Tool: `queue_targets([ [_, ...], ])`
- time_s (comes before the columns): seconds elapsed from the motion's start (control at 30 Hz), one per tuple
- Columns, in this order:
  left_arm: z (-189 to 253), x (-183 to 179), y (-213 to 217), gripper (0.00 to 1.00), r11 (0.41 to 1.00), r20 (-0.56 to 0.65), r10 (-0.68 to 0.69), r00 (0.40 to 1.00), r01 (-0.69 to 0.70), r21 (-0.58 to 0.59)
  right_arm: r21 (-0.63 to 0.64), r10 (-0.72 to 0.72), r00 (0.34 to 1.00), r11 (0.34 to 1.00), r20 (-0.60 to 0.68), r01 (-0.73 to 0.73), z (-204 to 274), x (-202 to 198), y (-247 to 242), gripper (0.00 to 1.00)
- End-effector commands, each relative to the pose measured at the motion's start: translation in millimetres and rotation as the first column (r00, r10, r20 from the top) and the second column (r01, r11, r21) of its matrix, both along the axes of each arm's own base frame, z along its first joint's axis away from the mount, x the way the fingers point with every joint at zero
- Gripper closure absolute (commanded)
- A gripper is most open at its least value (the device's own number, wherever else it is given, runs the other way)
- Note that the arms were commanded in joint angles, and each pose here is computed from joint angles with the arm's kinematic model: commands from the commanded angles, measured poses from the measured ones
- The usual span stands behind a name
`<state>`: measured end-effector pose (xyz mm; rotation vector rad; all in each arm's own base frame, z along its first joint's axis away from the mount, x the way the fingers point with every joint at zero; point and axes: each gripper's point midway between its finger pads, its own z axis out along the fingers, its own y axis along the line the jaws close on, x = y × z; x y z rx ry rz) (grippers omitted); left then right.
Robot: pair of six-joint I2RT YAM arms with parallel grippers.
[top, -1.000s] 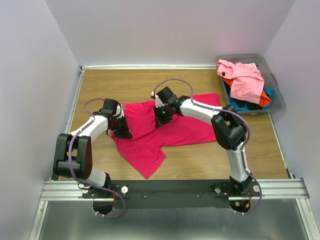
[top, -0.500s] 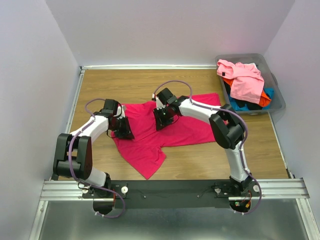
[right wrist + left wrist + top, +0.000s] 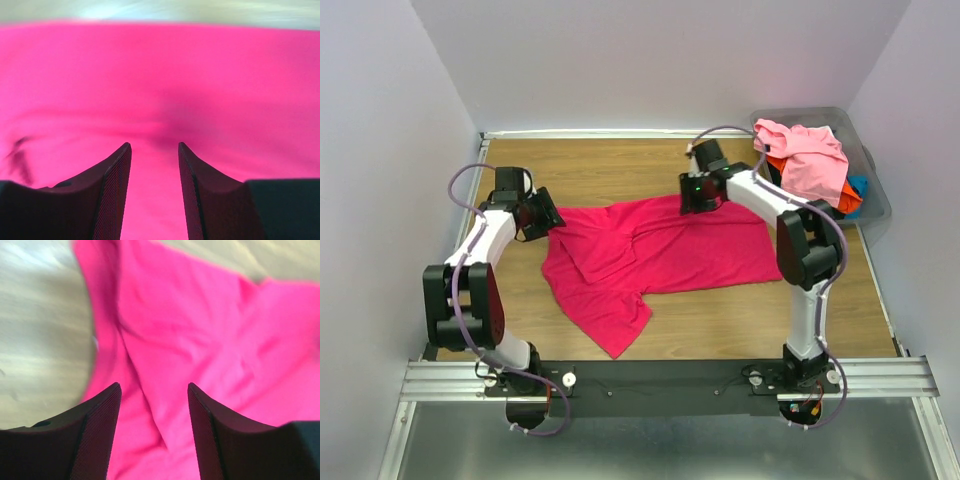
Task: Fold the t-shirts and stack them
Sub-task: Fold the tshirt
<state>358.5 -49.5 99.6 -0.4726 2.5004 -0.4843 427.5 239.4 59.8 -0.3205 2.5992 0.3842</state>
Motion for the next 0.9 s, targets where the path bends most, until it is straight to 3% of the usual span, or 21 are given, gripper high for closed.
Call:
queue_targets([
  [0.0, -5.6, 45.2, 20.8, 0.39, 0.993, 0.066, 0.107, 0.992, -0.11, 0.041, -0.032, -0.191, 0.98, 0.981, 0.046, 0.193, 11.6, 32.4, -58.2, 0.5],
  [0.07, -8.5, 58.9, 25.5, 0.52, 0.991, 0.075, 0.123, 0.99, -0.127, 0.051, -0.018, -0.271, 0.961, 0.962, 0.046, 0.272, 12.2, 44.7, -84.0, 0.5],
  [0.13, -17.1, 73.9, 31.0, 0.54, 0.988, 0.072, 0.137, 0.988, -0.142, 0.067, 0.001, -0.344, 0.939, 0.939, 0.032, 0.344, 8.9, 53.2, -102.8, 0.51],
  [0.2, -30.4, 82.5, 35.4, 0.64, 0.985, 0.051, 0.148, 0.988, -0.152, 0.084, 0.006, -0.376, 0.926, 0.927, 0.026, 0.376, 4.0, 58.2, -110.2, 0.51],
  [0.3, -40.4, 94.7, 39.5, 0.65, 0.981, 0.037, 0.161, 0.986, -0.164, 0.1, 0.004, -0.402, 0.915, 0.915, 0.017, 0.402, -4.1, 62.8, -118.8, 0.51],
  [0.33, -42.7, 96.9, 41.2, 0.71, 0.98, 0.034, 0.167, 0.985, -0.169, 0.107, -0.012, -0.42, 0.907, 0.907, 0.028, 0.421, -6.3, 64.7, -124.5, 0.51],
  [0.6, -74.9, 101.4, 68.2, 0.78, 0.955, -0.008, 0.247, 0.969, -0.242, 0.171, -0.029, -0.509, 0.861, 0.86, 0.023, 0.509, -31.4, 76.0, -154.9, 0.51],
  [0.87, -94.5, 79.0, 113.7, 0.78, 0.911, -0.044, 0.37, 0.928, -0.353, 0.212, -0.048, -0.555, 0.832, 0.831, -0.014, 0.554, -57.0, 77.5, -171.8, 0.52],
])
